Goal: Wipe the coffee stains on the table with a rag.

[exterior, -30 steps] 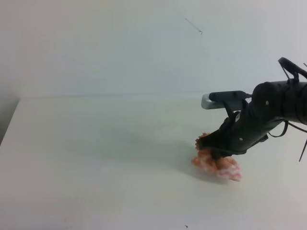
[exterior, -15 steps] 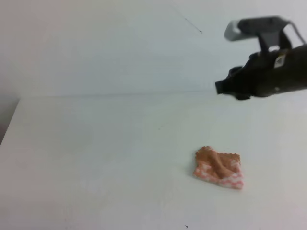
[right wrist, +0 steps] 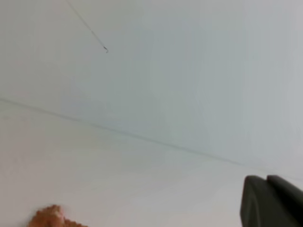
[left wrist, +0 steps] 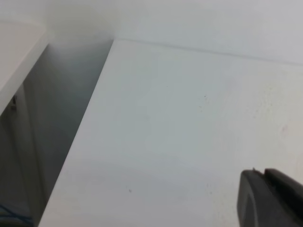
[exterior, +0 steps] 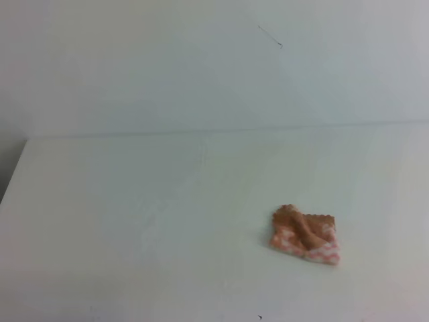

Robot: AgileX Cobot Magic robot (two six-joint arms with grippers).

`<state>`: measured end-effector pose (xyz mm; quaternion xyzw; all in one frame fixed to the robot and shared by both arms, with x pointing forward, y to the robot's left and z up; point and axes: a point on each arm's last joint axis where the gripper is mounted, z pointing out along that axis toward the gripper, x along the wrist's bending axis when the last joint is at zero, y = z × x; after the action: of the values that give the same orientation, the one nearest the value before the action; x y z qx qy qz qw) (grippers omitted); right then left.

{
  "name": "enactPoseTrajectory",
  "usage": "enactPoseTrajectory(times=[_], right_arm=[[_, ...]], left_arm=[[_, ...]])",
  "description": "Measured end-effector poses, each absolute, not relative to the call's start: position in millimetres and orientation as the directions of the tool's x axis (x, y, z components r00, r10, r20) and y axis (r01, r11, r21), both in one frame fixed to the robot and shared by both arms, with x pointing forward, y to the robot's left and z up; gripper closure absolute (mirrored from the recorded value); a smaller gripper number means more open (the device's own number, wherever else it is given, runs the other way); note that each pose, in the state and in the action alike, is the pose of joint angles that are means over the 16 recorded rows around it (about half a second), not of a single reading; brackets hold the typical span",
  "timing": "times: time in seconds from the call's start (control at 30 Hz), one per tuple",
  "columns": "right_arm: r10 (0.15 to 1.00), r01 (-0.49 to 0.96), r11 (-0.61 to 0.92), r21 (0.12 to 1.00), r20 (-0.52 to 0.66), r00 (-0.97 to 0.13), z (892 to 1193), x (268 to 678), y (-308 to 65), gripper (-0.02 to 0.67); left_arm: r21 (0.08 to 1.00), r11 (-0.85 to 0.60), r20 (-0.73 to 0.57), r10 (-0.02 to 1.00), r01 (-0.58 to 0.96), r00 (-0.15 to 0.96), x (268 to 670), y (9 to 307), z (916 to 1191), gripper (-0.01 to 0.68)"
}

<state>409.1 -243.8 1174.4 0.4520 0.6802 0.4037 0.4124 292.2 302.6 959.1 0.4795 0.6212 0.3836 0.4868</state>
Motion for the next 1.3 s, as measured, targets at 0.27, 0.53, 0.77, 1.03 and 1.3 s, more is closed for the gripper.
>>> enactPoseTrajectory(times=[0.27,0.53,0.77,1.03,1.3], right_arm=[[0.969,0.266,0.178,0.947,-0.121,-0.215,1119,334,-279,0.647],[0.976,0.262,0.112,0.958,-0.056,-0.212,1067,299,-293,0.648],[0.976,0.253,0.099,0.962,-0.044,-0.214,1047,292,-295,0.648],[0.975,0.249,0.102,0.963,-0.047,-0.216,1043,293,-295,0.648],[0.988,0.235,0.082,0.968,-0.049,-0.143,1037,291,-300,0.648]], left_arm=[[0.943,0.246,-0.237,0.969,0.224,-0.067,292,303,959,0.675],[0.942,0.246,-0.237,0.969,0.229,-0.068,292,303,957,0.675],[0.942,0.246,-0.237,0.969,0.227,-0.067,292,303,957,0.675],[0.943,0.246,-0.237,0.969,0.225,-0.067,292,303,959,0.675],[0.944,0.246,-0.237,0.969,0.219,-0.065,292,303,959,0.675]])
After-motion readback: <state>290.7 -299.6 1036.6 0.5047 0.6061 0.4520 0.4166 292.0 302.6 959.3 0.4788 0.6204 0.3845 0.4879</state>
